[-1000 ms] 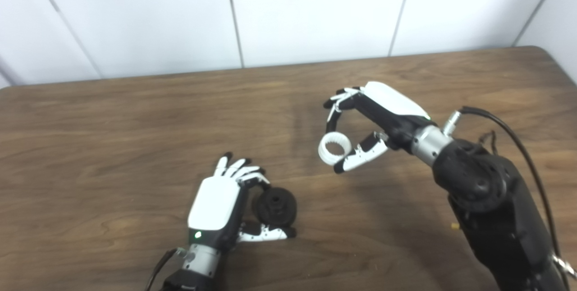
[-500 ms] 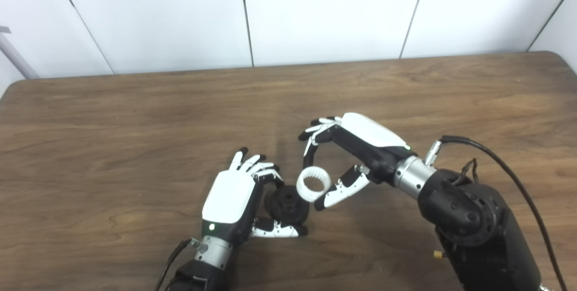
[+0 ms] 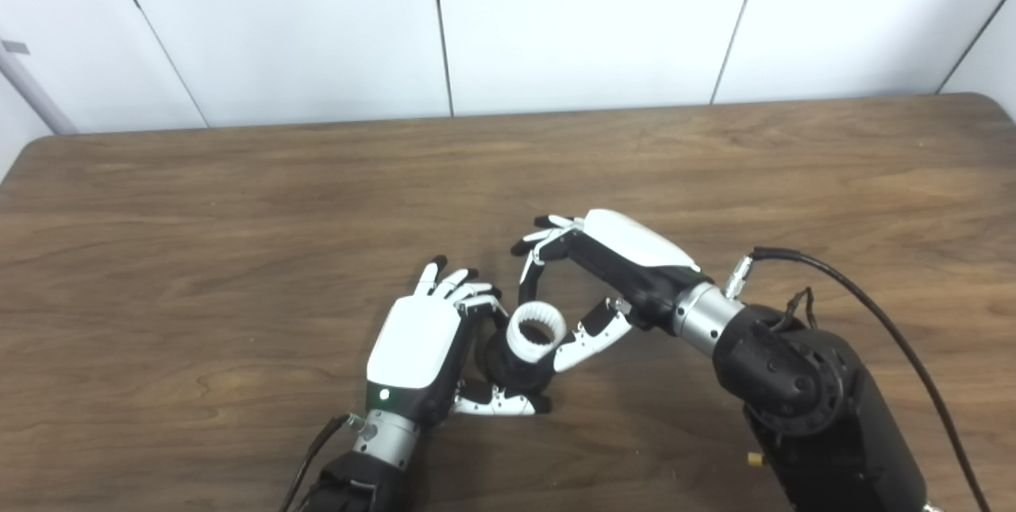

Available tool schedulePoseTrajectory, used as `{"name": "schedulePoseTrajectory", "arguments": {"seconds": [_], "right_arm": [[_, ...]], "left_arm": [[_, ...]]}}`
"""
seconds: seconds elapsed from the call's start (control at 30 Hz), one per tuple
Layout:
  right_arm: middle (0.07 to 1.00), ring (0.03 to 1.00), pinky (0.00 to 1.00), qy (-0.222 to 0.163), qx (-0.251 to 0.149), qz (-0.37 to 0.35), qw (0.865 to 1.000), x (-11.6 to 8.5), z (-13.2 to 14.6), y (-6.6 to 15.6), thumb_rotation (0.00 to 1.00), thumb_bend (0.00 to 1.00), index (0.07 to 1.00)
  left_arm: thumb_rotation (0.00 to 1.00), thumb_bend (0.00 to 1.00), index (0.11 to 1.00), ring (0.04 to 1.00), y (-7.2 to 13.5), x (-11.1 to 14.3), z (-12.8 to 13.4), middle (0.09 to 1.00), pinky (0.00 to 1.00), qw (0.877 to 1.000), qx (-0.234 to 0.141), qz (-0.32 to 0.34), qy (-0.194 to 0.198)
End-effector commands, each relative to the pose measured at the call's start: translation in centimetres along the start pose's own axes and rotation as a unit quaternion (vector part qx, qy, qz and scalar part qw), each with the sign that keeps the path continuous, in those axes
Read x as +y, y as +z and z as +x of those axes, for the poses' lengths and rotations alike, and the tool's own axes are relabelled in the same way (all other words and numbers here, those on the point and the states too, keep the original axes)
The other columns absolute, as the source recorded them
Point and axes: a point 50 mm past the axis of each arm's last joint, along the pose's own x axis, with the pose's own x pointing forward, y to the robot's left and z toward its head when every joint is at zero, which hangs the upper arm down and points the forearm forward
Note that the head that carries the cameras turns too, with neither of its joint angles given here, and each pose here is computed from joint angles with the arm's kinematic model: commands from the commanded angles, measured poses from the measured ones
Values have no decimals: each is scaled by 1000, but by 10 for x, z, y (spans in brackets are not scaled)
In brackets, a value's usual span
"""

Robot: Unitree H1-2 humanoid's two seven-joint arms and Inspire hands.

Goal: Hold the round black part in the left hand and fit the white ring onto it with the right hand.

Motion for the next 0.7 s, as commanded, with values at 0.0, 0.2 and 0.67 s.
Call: {"name": "schedulePoseTrajectory", "arguments": {"seconds": [0.0,0.2,0.67], "right_arm": [[838,966,1000,-26,-26,-10,999,-8,3,10,131,522,484],[839,961,1000,-24,-28,-8,999,-4,8,7,131,522,484],[833,960,1000,-13,-23,-8,1000,5,9,3,131,522,483]], "left_arm": [[56,524,485,886,4,-3,1,768,1000,1000,-3,5,-19],[55,524,485,882,5,-2,1,763,1000,1000,-6,4,-14],[55,524,485,875,9,-1,1,760,1000,1000,-6,4,-11]]}}
